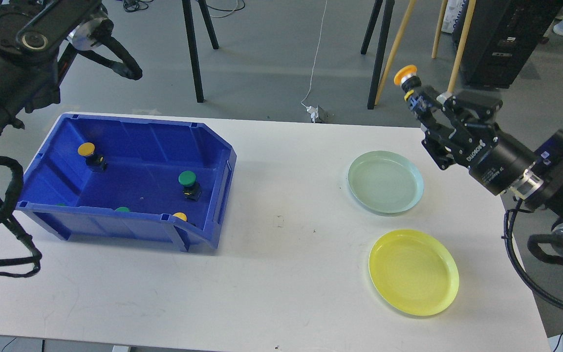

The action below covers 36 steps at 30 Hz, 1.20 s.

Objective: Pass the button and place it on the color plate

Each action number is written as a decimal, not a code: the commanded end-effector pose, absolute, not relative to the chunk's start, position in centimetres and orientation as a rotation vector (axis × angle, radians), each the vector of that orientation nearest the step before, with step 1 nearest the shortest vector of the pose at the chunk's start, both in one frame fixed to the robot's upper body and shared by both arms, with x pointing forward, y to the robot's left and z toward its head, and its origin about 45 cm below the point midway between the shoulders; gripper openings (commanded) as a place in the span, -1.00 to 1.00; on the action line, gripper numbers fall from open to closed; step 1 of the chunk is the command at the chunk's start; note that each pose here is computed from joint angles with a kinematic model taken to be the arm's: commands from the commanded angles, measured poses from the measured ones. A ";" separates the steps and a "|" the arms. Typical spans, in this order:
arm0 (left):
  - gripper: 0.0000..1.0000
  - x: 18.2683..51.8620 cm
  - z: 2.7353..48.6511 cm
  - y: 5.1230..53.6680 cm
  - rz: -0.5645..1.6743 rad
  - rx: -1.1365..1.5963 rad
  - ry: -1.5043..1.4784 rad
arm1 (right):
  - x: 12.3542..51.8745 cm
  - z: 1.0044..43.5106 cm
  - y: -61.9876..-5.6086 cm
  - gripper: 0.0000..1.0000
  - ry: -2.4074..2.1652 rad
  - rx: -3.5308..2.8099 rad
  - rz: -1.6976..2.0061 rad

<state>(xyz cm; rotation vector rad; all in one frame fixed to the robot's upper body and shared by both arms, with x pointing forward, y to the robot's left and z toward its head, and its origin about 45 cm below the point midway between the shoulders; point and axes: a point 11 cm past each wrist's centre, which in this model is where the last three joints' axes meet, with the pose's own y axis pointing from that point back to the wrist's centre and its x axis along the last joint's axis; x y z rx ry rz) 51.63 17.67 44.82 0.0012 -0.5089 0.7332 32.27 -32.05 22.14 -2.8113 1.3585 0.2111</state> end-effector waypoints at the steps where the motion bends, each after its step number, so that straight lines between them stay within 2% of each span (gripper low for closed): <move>1: 0.91 51.7 44.8 17.9 0.735 0.007 -0.514 | 27.7 17.7 -33.8 -0.68 1.401 -2.941 0.402; 6: 0.92 51.5 44.7 17.4 0.720 -0.009 -0.518 | 22.9 13.6 -35.3 -0.64 1.443 -3.030 0.625; 14: 0.94 51.5 44.4 17.0 0.714 -0.008 -0.512 | 19.5 10.9 -36.4 -0.55 1.465 -3.092 0.774; 28: 0.94 51.4 42.6 17.4 0.707 0.043 -0.512 | 18.2 9.3 -37.8 0.17 1.520 -3.118 0.831; 32: 0.94 51.4 41.2 17.8 0.702 0.086 -0.516 | 19.3 9.9 -37.9 0.35 1.535 -3.105 0.784; 36: 0.94 51.3 40.1 18.5 0.706 0.116 -0.511 | 20.7 10.7 -37.6 0.63 1.542 -3.076 0.726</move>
